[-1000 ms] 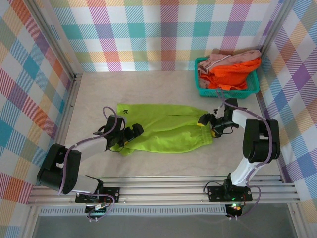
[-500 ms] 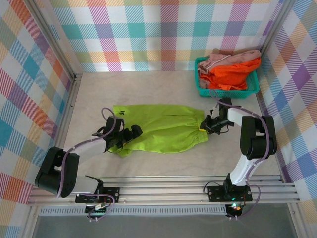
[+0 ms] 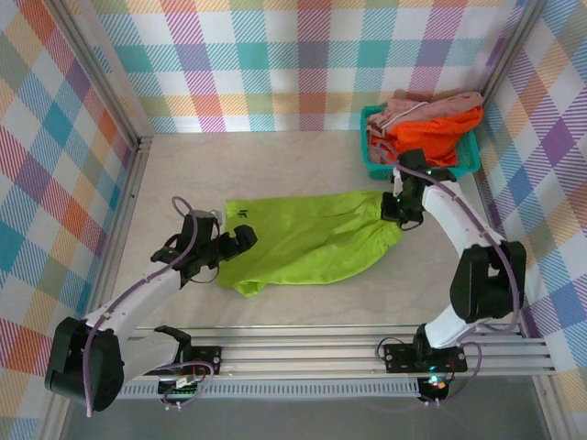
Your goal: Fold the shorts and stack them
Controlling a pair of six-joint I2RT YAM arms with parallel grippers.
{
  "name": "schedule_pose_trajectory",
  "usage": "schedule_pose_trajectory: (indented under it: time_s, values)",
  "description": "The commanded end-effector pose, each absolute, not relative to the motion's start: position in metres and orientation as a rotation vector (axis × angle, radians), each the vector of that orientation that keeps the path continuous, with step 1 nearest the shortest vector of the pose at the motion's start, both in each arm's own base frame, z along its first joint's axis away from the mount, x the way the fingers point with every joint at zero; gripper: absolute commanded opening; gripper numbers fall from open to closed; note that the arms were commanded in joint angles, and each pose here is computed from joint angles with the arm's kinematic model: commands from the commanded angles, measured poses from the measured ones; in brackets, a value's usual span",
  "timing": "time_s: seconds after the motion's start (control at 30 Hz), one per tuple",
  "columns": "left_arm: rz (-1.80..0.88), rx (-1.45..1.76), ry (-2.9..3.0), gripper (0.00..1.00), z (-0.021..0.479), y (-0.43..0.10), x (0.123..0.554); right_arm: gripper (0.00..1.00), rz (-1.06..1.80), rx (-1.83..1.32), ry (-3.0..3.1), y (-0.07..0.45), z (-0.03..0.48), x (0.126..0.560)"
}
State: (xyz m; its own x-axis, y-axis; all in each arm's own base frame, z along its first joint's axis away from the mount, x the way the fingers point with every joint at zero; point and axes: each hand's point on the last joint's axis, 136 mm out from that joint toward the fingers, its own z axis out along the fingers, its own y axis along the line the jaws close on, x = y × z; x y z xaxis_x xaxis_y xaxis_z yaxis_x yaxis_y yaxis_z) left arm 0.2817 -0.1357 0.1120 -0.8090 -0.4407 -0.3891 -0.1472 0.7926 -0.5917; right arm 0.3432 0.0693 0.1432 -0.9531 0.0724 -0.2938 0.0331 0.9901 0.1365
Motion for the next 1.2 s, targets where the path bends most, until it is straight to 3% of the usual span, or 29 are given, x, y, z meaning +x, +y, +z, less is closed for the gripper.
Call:
schedule_pose_trajectory:
  time_s: [0.0, 0.23, 0.43, 0.83, 1.17]
  values:
    - [-0.722, -0.436, 2.492, 1.00, 0.110, -0.130, 0.276, 0.00, -0.221, -0.047, 2.829, 0.027, 0.185, 0.325]
    - [-0.792, -0.430, 2.465, 1.00, 0.114, -0.139, 0.280, 0.00, -0.605, -0.180, 2.706, 0.007, 0.252, 0.332]
    - [-0.880, -0.409, 2.462, 0.99, 0.118, -0.154, 0.283, 0.00, -0.810, -0.363, 2.591, 0.042, 0.278, 0.350]
    - [-1.006, -0.310, 2.523, 0.75, 0.102, -0.223, 0.289, 0.00, -0.908, -0.616, 2.538, 0.153, 0.243, 0.364]
    - [-1.037, -0.277, 2.597, 0.52, 0.067, -0.268, 0.289, 0.00, -0.889, -0.723, 2.552, 0.205, 0.213, 0.360]
